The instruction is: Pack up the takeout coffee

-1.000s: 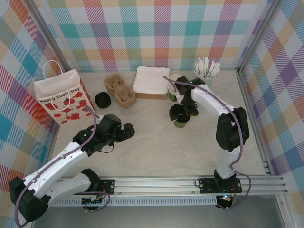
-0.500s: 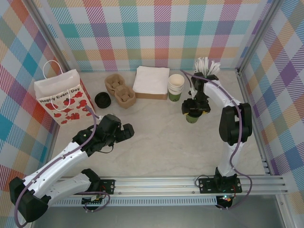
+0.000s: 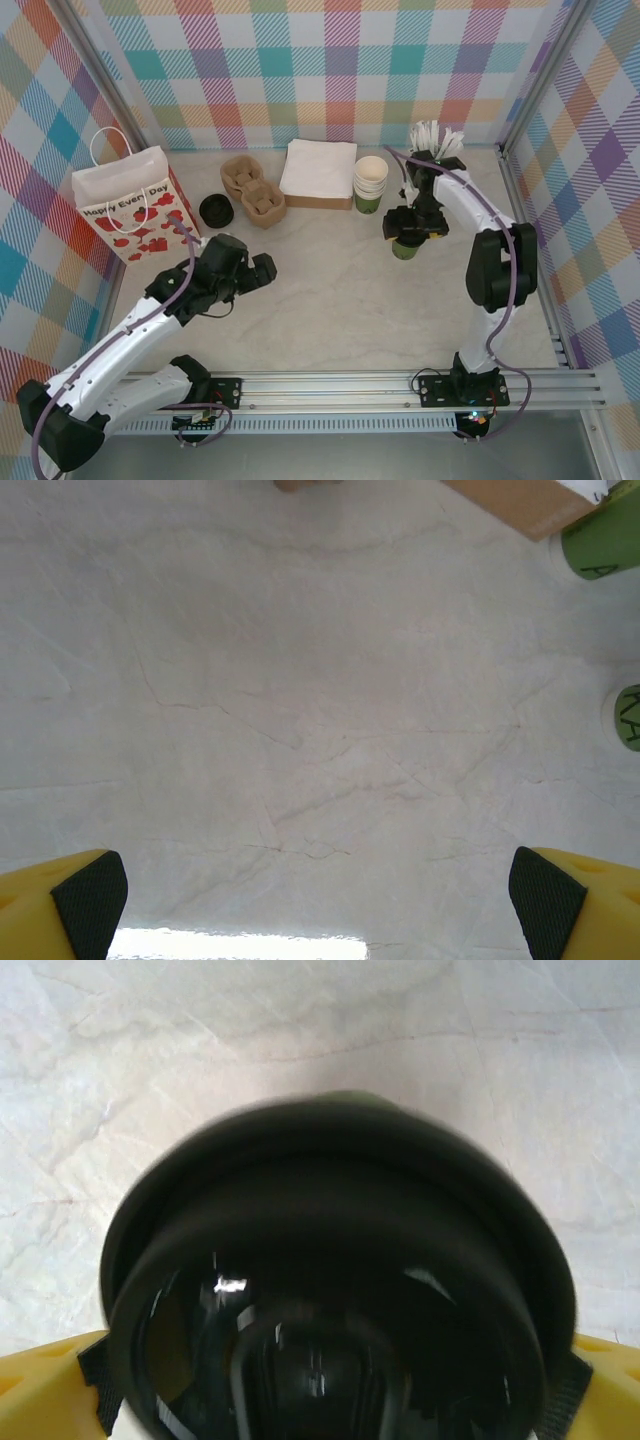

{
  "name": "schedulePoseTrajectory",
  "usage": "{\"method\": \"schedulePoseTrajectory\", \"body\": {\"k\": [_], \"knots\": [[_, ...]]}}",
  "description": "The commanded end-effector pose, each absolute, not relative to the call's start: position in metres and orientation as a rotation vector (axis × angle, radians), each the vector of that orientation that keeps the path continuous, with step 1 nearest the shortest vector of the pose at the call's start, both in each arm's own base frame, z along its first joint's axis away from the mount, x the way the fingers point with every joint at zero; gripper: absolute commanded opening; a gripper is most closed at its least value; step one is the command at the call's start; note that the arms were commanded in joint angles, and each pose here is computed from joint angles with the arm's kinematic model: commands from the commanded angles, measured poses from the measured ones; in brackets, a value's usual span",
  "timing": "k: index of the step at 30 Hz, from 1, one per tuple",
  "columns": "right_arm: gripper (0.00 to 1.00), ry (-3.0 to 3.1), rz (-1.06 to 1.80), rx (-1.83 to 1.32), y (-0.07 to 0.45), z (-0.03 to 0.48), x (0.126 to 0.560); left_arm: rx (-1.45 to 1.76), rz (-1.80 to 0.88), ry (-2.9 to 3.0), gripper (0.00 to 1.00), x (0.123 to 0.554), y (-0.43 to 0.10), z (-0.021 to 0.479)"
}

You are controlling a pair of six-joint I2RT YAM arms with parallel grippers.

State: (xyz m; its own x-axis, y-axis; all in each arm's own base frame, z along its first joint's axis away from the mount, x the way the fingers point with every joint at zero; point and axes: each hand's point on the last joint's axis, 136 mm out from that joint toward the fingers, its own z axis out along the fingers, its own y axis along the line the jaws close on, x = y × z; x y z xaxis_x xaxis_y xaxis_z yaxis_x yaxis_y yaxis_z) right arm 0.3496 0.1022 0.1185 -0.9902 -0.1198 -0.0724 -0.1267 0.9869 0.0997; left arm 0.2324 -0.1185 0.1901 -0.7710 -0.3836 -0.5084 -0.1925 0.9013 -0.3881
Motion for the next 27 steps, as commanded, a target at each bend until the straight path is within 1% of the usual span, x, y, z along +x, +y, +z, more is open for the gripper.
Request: {"method": "schedulePoseTrajectory", "body": {"k": [1,7,10,15,18,24,27], "knots": [[1.00,3.027,0.206,-0.145,0.102,0.140,0.337,-0.352,-0.415,2.441,1.00,0.239,-0.111,0.216],[1.00,2.943,0.201,-0.120,0.095,0.172,0.322,-0.322,-0.359,2.457,1.00,0.259,-0.089,0.250],[1.00,2.864,0.169,-0.105,0.088,0.194,0.320,-0.320,-0.290,2.457,1.00,0.276,-0.069,0.270],[1.00,2.693,0.233,-0.113,0.090,0.232,0.314,-0.305,-0.149,2.407,1.00,0.314,-0.031,0.312],[1.00,2.645,0.248,-0.127,0.090,0.242,0.309,-0.310,-0.083,2.382,0.99,0.340,-0.010,0.329],[1.00,2.626,0.201,-0.137,0.083,0.243,0.304,-0.335,0.067,2.394,0.94,0.391,0.034,0.337],[1.00,2.634,0.192,-0.136,0.081,0.238,0.302,-0.355,0.140,2.441,0.91,0.416,0.054,0.323]]}}
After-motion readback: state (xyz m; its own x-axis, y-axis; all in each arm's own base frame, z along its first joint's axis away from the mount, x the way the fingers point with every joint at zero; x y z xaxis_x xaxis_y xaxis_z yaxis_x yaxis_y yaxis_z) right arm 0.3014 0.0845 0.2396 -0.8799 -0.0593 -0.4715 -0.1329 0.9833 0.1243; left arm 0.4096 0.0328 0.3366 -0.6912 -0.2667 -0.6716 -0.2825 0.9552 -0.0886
